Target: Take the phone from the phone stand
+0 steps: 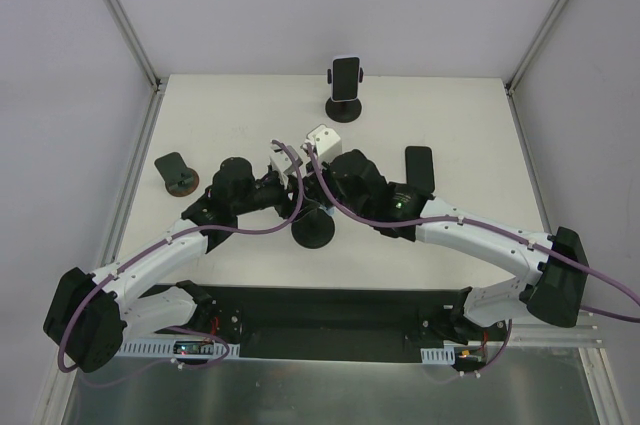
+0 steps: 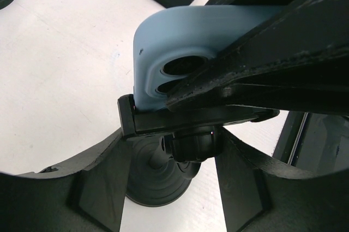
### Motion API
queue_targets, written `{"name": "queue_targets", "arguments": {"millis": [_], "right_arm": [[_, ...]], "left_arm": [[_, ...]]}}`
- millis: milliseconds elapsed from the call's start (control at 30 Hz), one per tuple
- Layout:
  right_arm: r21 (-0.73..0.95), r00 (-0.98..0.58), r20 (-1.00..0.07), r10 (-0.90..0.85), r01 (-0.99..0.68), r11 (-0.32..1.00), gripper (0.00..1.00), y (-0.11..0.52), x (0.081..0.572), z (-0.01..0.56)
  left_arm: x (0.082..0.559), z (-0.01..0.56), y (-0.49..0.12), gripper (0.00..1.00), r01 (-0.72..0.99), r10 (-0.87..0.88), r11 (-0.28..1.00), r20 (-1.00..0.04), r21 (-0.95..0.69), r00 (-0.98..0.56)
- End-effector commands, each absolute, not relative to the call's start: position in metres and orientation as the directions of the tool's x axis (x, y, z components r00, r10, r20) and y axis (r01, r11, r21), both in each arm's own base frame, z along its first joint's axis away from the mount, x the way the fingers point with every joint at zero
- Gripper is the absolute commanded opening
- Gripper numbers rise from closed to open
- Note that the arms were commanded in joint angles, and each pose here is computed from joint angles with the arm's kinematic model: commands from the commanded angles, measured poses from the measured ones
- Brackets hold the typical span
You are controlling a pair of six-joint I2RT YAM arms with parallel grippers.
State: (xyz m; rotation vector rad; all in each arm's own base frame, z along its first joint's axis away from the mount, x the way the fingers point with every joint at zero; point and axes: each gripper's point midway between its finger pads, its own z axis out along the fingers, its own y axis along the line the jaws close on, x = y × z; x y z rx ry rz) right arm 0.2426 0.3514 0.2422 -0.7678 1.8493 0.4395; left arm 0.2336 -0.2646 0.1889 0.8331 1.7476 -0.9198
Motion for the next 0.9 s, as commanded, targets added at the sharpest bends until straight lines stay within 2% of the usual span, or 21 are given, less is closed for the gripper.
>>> {"name": "queue_targets", "arguments": {"millis": [0, 133, 167, 233, 333, 600, 733, 867], "right_arm": [[-0.009, -0.271, -0.913, -0.303, -0.732, 0.682, 0.01, 0.366, 0.225, 0.244], [-0.013, -0.274, -0.909, -0.312, -0.732, 0.681, 0.01, 0.365, 0.222, 0.243], [-0.014, -0.277, -0.907, -0.317, -0.733, 0.680, 0.01, 0.365, 0.221, 0.241], [-0.014, -0.276, -0.907, -0.317, -0.733, 0.680, 0.01, 0.364, 0.220, 0.243], [-0.019, -0.285, -0.898, -0.336, -0.737, 0.676, 0.01, 0.361, 0.216, 0.240], [-0.029, -0.379, -0.816, -0.437, -0.728, 0.685, 0.01, 0.323, 0.192, 0.209], [-0.036, -0.407, -0.789, -0.460, -0.717, 0.696, 0.01, 0.301, 0.182, 0.199], [-0.049, -0.429, -0.757, -0.493, -0.715, 0.697, 0.01, 0.291, 0.177, 0.188]], "left_arm": [[0.236, 0.227, -0.275, 0.45, 0.881, 0.038, 0.444, -0.979, -0.164, -0.201], [0.238, 0.227, -0.273, 0.29, 0.874, 0.033, 0.457, -0.978, -0.167, -0.205], [0.238, 0.227, -0.274, 0.16, 0.873, 0.032, 0.458, -0.978, -0.169, -0.206], [0.242, 0.225, -0.271, 0.00, 0.858, 0.029, 0.483, -0.976, -0.175, -0.216], [0.249, 0.220, -0.267, 0.00, 0.821, 0.028, 0.535, -0.967, -0.199, -0.253], [0.289, 0.199, -0.223, 0.00, 0.545, -0.028, 0.797, -0.916, -0.262, -0.401], [0.302, 0.192, -0.203, 0.00, 0.445, -0.075, 0.844, -0.888, -0.299, -0.454], [0.304, 0.189, -0.200, 0.00, 0.427, -0.079, 0.851, -0.877, -0.307, -0.474]]}}
